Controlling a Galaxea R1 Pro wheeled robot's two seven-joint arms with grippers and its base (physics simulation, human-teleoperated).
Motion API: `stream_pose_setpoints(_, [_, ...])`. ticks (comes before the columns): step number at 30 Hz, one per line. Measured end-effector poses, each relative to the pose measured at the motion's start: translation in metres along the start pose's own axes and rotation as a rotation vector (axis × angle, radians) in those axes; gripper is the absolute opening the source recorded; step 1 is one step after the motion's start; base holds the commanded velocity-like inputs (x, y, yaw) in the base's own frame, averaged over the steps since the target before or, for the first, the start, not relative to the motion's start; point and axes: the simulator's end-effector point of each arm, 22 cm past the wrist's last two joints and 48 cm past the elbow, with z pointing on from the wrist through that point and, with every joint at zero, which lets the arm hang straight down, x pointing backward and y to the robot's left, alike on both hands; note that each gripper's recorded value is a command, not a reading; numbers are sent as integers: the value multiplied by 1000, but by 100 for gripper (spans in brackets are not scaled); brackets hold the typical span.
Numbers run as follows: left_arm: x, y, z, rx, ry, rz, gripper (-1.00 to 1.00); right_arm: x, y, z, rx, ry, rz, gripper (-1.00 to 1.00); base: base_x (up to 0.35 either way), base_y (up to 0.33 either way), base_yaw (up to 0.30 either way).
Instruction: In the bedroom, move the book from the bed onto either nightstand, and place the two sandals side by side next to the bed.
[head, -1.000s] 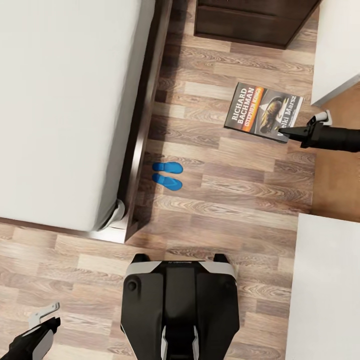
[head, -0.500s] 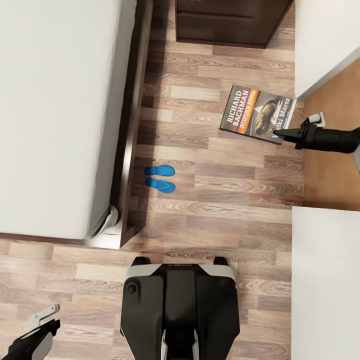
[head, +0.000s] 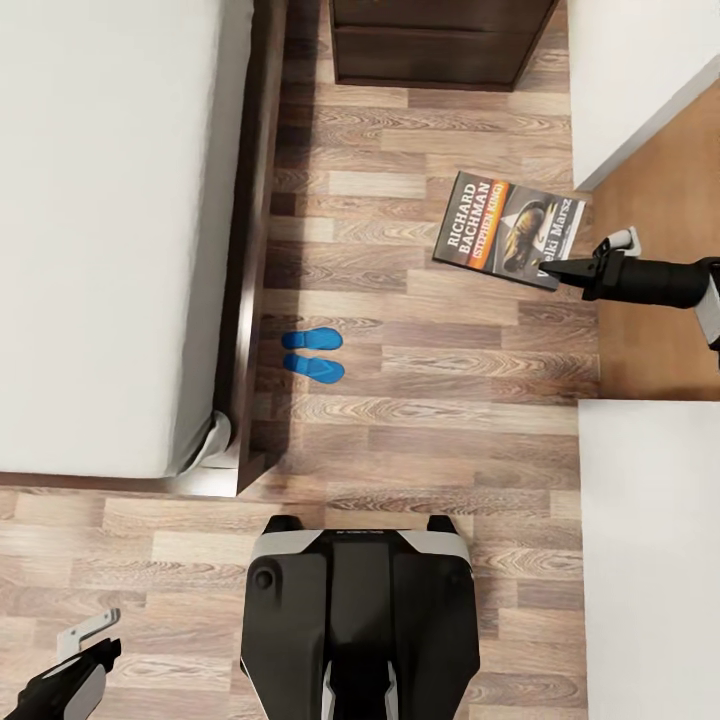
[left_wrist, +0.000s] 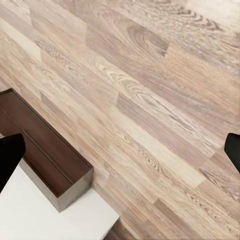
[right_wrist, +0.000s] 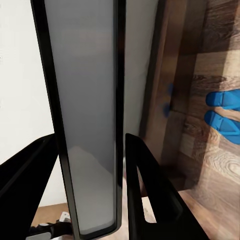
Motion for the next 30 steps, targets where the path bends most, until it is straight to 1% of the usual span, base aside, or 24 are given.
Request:
stream_pose_setpoints(6, [-2, 0, -1, 1, -3, -3, 100, 4, 2, 5, -9, 7, 3, -100, -3, 1, 110])
stream_pose_setpoints(17, [-7, -1, -3, 6, -12, -11, 100, 6, 12, 15, -30, 13, -2, -100, 0, 0, 190])
stream_pose_setpoints(25, [-11, -1, -5, 9, -19, -18, 100, 3, 18, 16, -35, 11, -9, -100, 0, 0, 193])
stream_pose_setpoints(30, [-14, -1, -6, 11, -24, -22, 100, -1, 23, 13, -39, 1, -17, -100, 0, 0, 88])
